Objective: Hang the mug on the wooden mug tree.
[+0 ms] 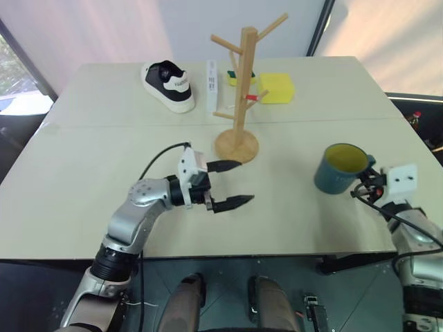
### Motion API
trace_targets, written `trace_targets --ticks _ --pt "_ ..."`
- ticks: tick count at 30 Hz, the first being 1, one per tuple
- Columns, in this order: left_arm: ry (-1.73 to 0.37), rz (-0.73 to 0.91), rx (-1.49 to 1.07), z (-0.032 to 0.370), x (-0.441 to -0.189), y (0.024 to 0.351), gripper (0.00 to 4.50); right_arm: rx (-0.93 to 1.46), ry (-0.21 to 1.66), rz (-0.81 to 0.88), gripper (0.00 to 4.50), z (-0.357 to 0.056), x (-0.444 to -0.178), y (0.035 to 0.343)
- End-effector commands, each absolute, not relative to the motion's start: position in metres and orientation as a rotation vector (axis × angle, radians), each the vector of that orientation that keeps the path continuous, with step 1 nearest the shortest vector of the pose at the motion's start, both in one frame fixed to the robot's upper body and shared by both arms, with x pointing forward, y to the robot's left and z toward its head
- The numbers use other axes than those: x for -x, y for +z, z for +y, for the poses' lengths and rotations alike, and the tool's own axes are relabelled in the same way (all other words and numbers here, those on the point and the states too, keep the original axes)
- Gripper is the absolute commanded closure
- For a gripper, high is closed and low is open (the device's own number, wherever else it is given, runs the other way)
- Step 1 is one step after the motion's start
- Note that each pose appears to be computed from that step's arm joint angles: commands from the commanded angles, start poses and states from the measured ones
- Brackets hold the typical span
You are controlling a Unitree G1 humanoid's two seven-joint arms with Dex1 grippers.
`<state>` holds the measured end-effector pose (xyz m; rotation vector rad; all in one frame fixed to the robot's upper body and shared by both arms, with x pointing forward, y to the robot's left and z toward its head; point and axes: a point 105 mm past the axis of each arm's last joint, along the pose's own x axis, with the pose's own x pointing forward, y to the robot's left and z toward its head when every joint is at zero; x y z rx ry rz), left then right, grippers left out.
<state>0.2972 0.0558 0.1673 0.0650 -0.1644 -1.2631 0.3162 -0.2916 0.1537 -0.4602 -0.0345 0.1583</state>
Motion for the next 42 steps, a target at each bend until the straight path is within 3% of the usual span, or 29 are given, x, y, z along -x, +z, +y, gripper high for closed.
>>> trace_targets --ticks 1,6,14,29,42 --pt "-1.135 -0.257 -0.112 0.087 -0.317 0.19 0.0 0.725 0.481 -0.188 4.45 -0.21 -0.311 0.219" --pt "-1.047 -0.315 -0.15 0.115 -0.329 0.208 0.0 0.933 0.59 -0.214 4.45 -0.162 -0.32 0.253" --pt "-0.982 -0.347 -0.177 0.136 -0.329 0.224 0.0 1.062 0.612 -0.238 4.45 -0.138 -0.344 0.282" --pt "-0.987 -0.378 -0.124 0.138 -0.317 0.235 0.0 1.123 0.62 -0.263 4.45 -0.121 -0.372 0.304" --pt "-0.987 -0.378 -0.109 0.138 -0.313 0.235 0.0 1.147 0.637 -0.224 4.45 -0.106 -0.387 0.3"
